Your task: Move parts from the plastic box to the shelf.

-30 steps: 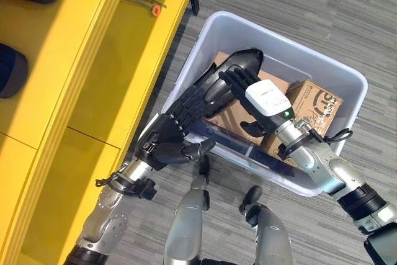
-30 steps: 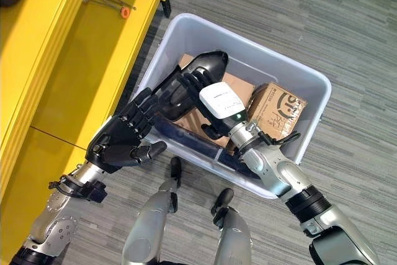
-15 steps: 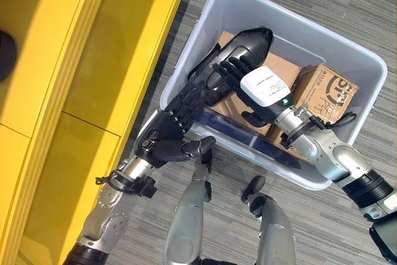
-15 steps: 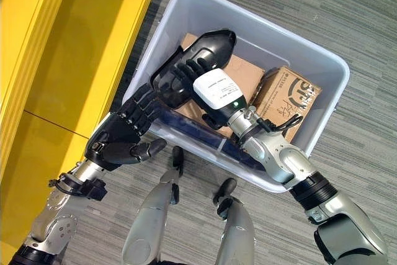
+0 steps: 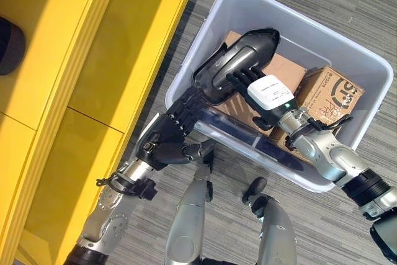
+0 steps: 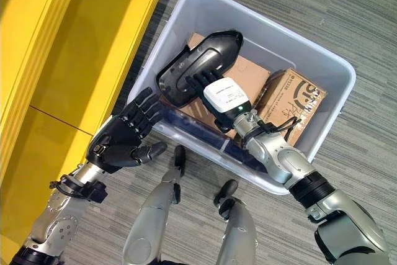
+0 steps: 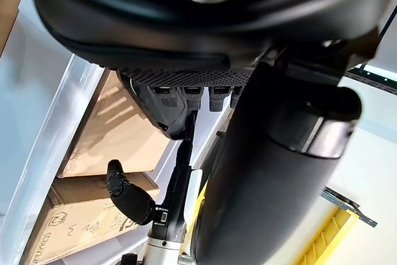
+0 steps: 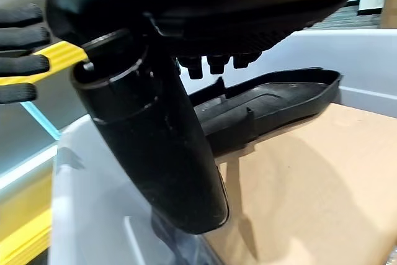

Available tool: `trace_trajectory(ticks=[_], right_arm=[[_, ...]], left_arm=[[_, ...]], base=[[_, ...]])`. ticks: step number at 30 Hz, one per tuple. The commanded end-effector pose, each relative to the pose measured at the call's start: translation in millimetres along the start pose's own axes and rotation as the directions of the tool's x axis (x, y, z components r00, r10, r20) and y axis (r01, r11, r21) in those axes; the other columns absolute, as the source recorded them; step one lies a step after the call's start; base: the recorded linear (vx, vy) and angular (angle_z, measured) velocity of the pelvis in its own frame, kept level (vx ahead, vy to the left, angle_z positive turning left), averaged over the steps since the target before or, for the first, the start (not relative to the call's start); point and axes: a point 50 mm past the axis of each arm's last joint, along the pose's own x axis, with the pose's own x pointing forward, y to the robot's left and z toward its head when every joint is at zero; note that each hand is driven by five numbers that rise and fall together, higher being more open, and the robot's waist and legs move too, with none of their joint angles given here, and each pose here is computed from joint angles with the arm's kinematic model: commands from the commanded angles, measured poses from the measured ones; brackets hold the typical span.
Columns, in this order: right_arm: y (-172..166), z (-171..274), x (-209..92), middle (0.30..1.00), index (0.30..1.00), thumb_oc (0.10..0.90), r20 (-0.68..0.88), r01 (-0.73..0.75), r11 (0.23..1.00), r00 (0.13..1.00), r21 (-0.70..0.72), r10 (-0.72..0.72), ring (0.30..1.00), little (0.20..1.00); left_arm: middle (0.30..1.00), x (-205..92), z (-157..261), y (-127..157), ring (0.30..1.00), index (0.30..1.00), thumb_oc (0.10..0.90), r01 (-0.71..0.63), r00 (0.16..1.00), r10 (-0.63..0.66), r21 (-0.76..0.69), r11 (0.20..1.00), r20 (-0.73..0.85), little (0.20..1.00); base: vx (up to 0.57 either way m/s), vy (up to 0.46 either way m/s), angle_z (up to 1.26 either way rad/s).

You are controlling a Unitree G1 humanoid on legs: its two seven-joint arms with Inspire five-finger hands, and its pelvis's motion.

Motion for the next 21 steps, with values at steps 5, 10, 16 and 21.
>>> trace_trajectory(ticks=[5,10,16,21], right_arm=[[-49.2,-8.2,19.7,1.0,1.0,0.9,-0.005,0.26,0.962,0.965,-0.087,-0.261,1.0,1.0],[-54.4,-13.5,25.7,1.0,1.0,0.9,-0.029,0.296,0.946,0.953,-0.128,-0.302,1.0,1.0],[-67.0,-9.6,33.1,1.0,1.0,0.9,0.014,0.393,0.901,0.918,-0.186,-0.397,1.0,1.0],[-87.7,-1.7,38.7,1.0,1.0,0.9,0.027,0.444,0.868,0.893,-0.221,-0.45,1.0,1.0]], left_arm=[[1.0,10.0,22.8,-22.1,1.0,1.0,0.9,0.143,0.978,-0.142,0.01,0.99,0.151,1.0],[1.0,13.4,23.1,-25.1,1.0,1.0,0.9,0.156,0.977,-0.156,0.011,0.988,0.148,1.0],[1.0,15.7,23.2,-28.0,1.0,1.0,0.9,0.18,0.972,-0.18,0.011,0.984,0.149,1.0],[1.0,17.5,23.9,-31.8,1.0,1.0,0.9,0.193,0.971,-0.192,0.004,0.981,0.143,1.0]], base=[[0.0,0.0,0.0],[0.02,-0.002,0.02],[0.01,0.001,0.02],[0.02,0.011,0.06]])
